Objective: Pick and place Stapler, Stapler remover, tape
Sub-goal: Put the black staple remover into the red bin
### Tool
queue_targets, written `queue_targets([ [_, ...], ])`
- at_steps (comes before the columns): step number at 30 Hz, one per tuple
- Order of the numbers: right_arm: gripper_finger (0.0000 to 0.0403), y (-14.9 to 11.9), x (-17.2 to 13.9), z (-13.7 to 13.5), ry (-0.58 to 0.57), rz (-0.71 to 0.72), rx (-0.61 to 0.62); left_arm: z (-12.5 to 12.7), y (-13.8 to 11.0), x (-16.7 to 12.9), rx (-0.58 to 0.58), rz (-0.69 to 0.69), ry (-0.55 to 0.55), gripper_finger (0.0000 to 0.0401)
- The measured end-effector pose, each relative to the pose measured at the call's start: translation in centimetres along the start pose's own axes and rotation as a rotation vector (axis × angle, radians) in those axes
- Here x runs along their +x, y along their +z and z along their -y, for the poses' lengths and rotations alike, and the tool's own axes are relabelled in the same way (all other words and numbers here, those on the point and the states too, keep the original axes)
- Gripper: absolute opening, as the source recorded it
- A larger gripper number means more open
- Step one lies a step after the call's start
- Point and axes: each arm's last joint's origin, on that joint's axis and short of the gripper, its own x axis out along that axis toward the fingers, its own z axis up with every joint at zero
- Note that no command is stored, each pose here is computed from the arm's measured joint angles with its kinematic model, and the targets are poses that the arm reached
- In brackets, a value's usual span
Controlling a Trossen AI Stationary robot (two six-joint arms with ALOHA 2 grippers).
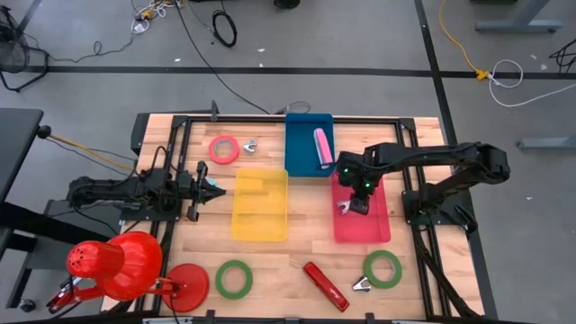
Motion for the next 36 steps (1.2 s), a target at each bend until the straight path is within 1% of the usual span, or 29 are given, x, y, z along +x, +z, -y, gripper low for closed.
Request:
queue_targets([
  [8,0.0148,-0.1,-2.6,-1.6,0.028,0.120,-0.079,0.0,0.0,0.0,0.000,0.000,0.000,0.0016],
  [13,0.0148,-0.2,-3.5,-2.9,0.049,0.166,-0.141,0.0,0.0,0.0,0.000,0.000,0.000,0.0016],
  [21,0.0148,-1.0,-3.4,-5.5,0.080,0.162,-0.254,0.0,0.0,0.0,0.000,0.000,0.000,0.0016],
  [28,0.0148,-2.2,-2.7,-8.0,0.105,0.124,-0.417,0.0,0.0,0.0,0.000,-0.001,0.000,0.0016],
  [36,0.0148,-4.1,-2.0,-10.7,0.136,0.082,-0.654,0.0,0.0,0.0,0.000,0.000,0.000,0.0016],
])
